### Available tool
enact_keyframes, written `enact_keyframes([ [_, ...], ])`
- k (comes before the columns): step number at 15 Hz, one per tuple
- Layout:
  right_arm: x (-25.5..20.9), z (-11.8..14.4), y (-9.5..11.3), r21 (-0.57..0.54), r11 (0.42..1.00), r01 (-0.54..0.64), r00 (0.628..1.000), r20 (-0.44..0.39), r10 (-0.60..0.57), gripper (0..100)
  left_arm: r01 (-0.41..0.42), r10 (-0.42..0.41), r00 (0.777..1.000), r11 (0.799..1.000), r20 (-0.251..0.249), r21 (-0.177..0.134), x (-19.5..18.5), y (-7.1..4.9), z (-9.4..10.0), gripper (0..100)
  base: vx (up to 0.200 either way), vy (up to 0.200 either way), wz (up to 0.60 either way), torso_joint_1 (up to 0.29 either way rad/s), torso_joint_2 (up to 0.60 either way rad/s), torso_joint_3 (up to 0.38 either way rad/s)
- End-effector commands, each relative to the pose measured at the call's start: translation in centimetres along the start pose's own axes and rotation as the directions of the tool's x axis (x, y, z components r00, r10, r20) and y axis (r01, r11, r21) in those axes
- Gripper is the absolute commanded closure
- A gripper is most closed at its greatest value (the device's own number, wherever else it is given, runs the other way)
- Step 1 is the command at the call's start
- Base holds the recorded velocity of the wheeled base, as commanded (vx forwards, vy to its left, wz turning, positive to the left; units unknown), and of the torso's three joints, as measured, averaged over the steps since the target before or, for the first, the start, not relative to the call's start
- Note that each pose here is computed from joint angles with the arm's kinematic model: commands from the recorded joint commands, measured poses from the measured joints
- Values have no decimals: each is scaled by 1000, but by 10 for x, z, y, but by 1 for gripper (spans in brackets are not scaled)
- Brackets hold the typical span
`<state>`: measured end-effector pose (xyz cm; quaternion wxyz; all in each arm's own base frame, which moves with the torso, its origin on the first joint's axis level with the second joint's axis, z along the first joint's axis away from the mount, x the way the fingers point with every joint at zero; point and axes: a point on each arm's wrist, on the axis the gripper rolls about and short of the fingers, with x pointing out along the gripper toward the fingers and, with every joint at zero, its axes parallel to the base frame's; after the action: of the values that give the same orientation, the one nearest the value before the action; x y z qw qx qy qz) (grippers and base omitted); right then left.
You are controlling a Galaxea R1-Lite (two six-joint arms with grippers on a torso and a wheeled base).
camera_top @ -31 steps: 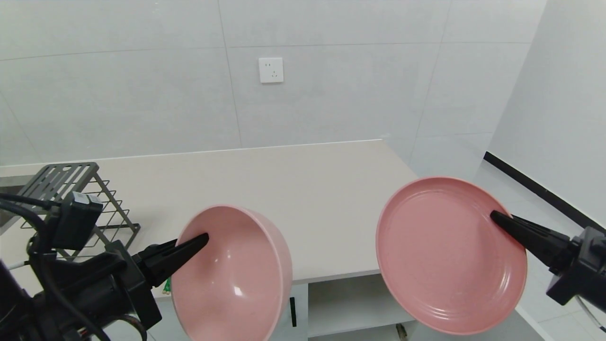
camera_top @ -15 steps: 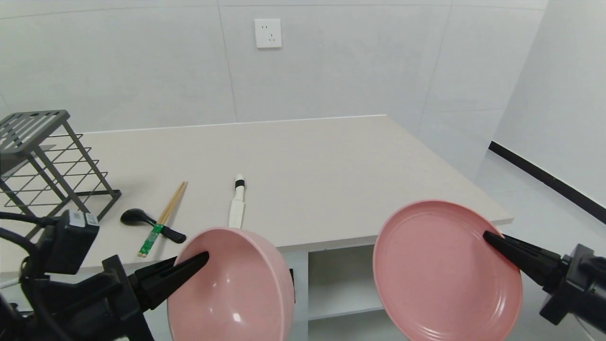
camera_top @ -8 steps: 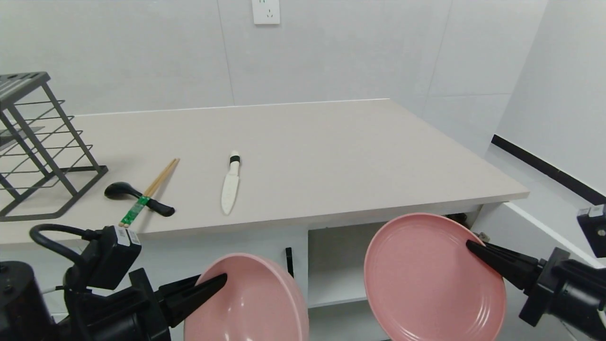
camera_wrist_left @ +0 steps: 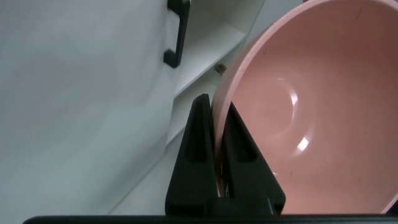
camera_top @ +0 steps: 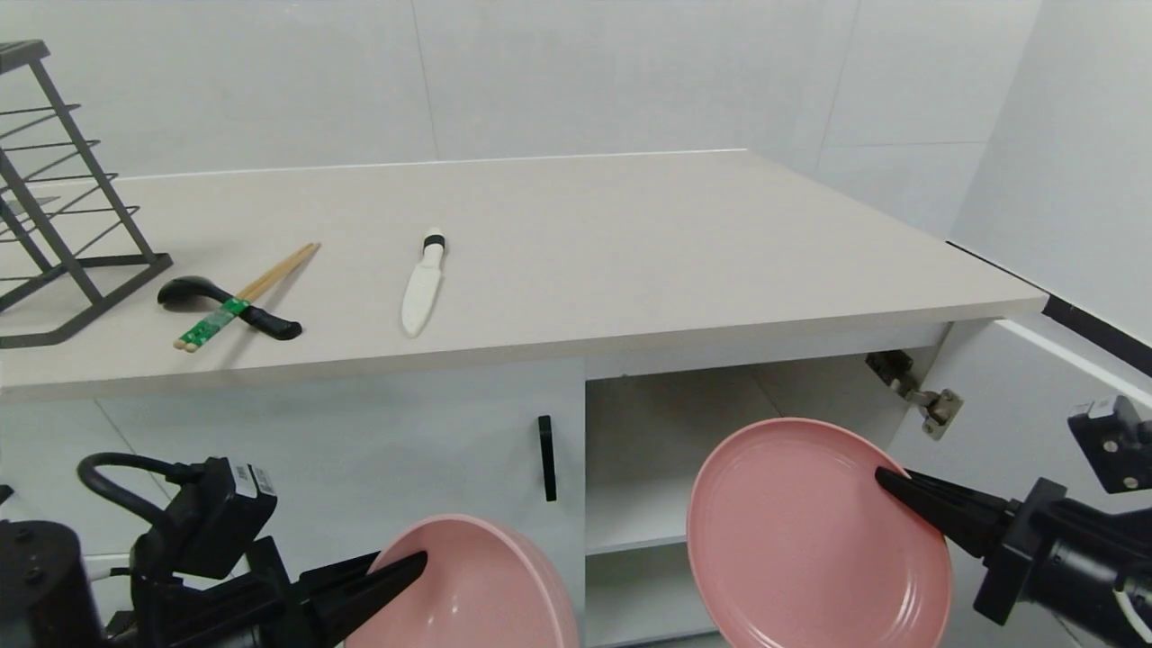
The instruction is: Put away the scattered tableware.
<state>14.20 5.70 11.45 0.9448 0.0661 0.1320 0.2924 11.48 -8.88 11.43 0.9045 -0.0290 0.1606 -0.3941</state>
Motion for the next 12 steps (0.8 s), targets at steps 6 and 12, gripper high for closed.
enact_keyframes([
  [6,2,-2,-1,4,1000,1,1000,-13,-1,100,-1,1,1000,1000,-8,-2,0,0,-1,100,0,0,0,-3,146,134],
  [12,2,-1,-1,3,1000,2,1000,-10,-2,100,-1,1,1000,1000,-6,-2,0,0,-1,100,0,0,0,1,75,61],
])
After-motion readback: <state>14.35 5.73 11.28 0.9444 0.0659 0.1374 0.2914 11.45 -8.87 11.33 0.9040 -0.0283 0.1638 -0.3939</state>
